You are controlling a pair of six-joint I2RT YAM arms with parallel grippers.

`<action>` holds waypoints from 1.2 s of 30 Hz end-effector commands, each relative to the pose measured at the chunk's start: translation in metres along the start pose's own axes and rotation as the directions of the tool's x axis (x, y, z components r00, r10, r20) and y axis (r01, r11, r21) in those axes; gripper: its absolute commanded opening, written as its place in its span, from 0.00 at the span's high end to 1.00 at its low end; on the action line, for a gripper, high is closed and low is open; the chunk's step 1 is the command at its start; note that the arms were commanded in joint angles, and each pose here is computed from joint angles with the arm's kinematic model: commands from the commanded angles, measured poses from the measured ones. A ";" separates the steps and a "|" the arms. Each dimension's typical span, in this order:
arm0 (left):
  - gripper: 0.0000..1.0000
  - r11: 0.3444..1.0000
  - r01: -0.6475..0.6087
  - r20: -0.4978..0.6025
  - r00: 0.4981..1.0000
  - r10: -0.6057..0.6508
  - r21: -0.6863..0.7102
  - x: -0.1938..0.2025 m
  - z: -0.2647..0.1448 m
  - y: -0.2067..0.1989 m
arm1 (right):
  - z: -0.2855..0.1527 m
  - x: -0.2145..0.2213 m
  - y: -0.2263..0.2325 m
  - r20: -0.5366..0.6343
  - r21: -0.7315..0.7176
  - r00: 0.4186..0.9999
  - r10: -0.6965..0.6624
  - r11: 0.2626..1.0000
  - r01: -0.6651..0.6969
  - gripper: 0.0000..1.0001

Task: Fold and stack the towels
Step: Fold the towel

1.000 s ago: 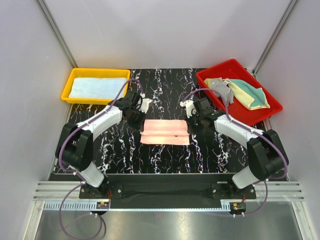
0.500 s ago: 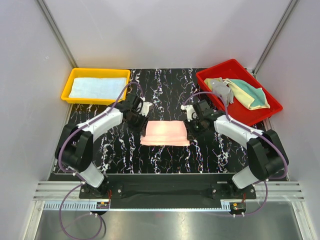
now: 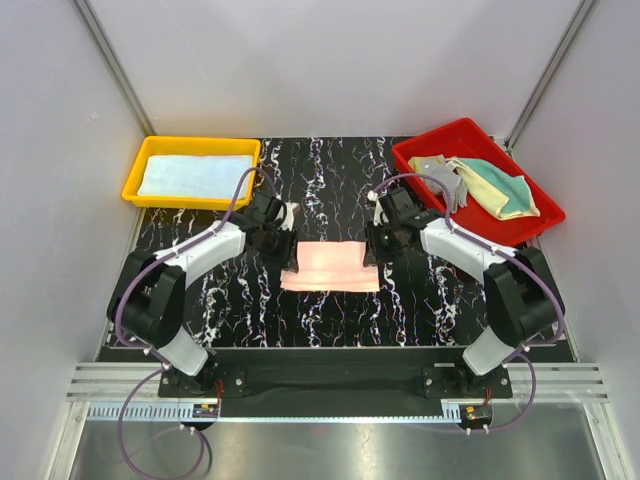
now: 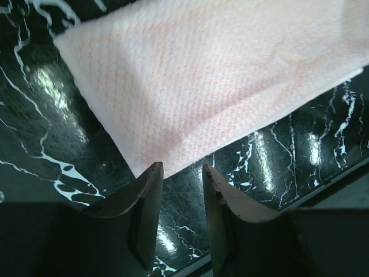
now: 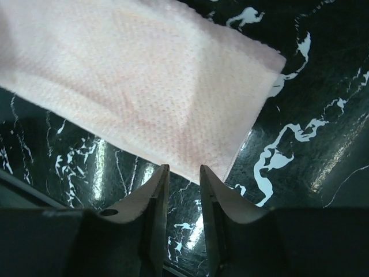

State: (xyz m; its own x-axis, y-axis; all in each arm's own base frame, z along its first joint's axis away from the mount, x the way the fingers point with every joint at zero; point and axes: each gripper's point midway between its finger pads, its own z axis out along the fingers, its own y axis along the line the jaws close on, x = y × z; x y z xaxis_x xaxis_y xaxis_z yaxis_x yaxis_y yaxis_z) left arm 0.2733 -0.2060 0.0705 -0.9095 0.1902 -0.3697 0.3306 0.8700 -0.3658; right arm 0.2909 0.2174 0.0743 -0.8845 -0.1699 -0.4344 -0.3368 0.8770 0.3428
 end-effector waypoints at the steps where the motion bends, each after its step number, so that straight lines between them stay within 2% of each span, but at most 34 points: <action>1: 0.60 0.996 0.089 0.047 0.995 -0.088 -0.013 -0.002 0.005 0.001 | 0.005 -0.001 -0.007 0.007 0.080 0.992 0.123 0.989 -0.123 0.65; 3: 0.57 0.993 0.119 0.071 0.990 -0.119 0.012 -0.004 -0.001 -0.006 | 0.004 0.003 -0.010 0.010 0.105 0.985 0.171 0.980 -0.172 0.65; 5: 0.57 0.987 0.158 0.046 0.986 -0.158 0.019 0.000 -0.001 -0.008 | 0.004 0.009 -0.013 -0.004 0.122 0.983 0.184 0.976 -0.182 0.65; 7: 0.57 0.982 0.184 0.034 0.983 -0.183 -0.045 0.006 -0.002 0.002 | 0.003 0.016 -0.020 -0.013 0.157 0.982 0.189 0.970 -0.185 0.65; 10: 0.52 0.963 0.234 0.079 0.971 -0.225 -0.134 0.006 -0.011 0.018 | -0.002 0.018 -0.022 -0.001 0.173 0.976 0.216 0.962 -0.213 0.64; 14: 0.47 0.949 0.287 0.146 0.952 -0.268 -0.132 0.001 -0.019 0.025 | -0.003 0.023 -0.023 -0.008 0.184 0.972 0.234 0.956 -0.228 0.63; 25: 0.51 0.952 0.304 0.081 0.950 -0.303 -0.010 0.010 0.006 0.020 | 0.017 0.031 -0.020 -0.035 0.136 0.968 0.247 0.961 -0.241 0.62; 30: 0.57 0.953 0.303 0.063 0.951 -0.303 0.013 0.013 0.010 0.017 | 0.020 0.033 -0.014 -0.040 0.098 0.968 0.249 0.965 -0.244 0.63; 36: 0.57 0.952 0.305 0.048 0.951 -0.306 0.019 0.016 0.010 0.015 | 0.025 0.037 -0.010 -0.057 0.065 0.964 0.260 0.964 -0.256 0.65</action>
State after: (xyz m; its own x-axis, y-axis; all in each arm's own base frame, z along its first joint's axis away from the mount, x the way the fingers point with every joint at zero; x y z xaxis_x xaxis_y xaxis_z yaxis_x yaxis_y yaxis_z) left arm 0.2627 -0.1873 0.0480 -0.9565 -0.1087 -0.2707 0.0239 0.8957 -0.4440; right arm 0.2689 0.2033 0.0337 -0.9596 0.0320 -0.2797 -0.0688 0.9367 0.3434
